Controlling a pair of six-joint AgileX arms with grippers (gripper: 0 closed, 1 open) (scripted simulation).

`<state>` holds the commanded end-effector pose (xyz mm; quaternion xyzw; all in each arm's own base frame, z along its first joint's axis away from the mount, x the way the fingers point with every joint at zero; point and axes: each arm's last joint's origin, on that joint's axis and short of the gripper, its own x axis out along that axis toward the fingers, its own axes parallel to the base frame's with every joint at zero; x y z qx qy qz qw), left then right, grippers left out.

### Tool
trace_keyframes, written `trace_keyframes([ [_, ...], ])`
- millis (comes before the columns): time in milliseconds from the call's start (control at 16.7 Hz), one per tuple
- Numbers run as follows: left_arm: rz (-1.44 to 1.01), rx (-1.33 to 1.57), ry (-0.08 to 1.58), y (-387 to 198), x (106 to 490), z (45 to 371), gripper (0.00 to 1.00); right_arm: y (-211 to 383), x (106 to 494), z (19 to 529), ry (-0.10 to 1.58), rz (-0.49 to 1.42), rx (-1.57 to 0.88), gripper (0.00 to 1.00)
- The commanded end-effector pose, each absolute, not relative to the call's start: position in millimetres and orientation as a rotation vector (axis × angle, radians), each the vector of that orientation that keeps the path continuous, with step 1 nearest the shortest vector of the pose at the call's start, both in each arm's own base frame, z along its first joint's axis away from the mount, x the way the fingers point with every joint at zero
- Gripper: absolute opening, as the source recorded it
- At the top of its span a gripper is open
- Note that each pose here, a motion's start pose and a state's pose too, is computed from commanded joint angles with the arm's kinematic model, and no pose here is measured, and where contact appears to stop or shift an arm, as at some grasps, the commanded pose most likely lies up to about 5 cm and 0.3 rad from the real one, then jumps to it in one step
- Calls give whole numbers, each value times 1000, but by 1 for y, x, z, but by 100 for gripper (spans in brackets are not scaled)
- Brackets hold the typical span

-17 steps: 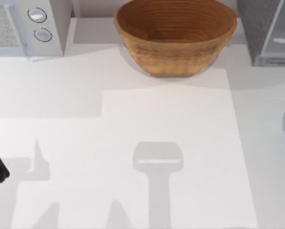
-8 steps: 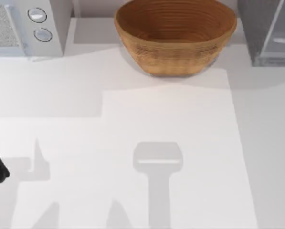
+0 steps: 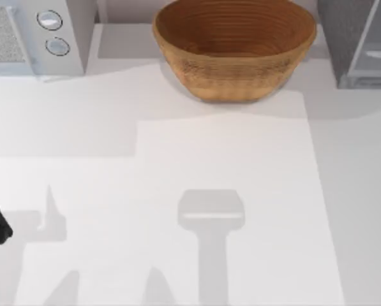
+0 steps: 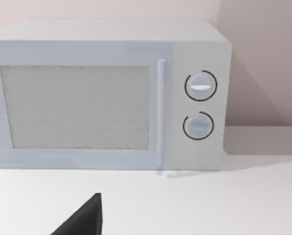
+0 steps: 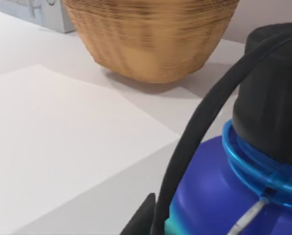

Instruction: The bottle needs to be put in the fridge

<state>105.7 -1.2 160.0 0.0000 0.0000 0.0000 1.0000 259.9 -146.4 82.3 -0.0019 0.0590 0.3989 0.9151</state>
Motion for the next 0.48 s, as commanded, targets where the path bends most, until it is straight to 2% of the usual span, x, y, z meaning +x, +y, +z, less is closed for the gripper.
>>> trace_keyframes([
  [180,0,0,0,-1,106,160,100,-138,260,101,158,779,-5,1],
  [480,0,0,0,-1,106,160,100,-100,247,160,221,635,-15,1],
])
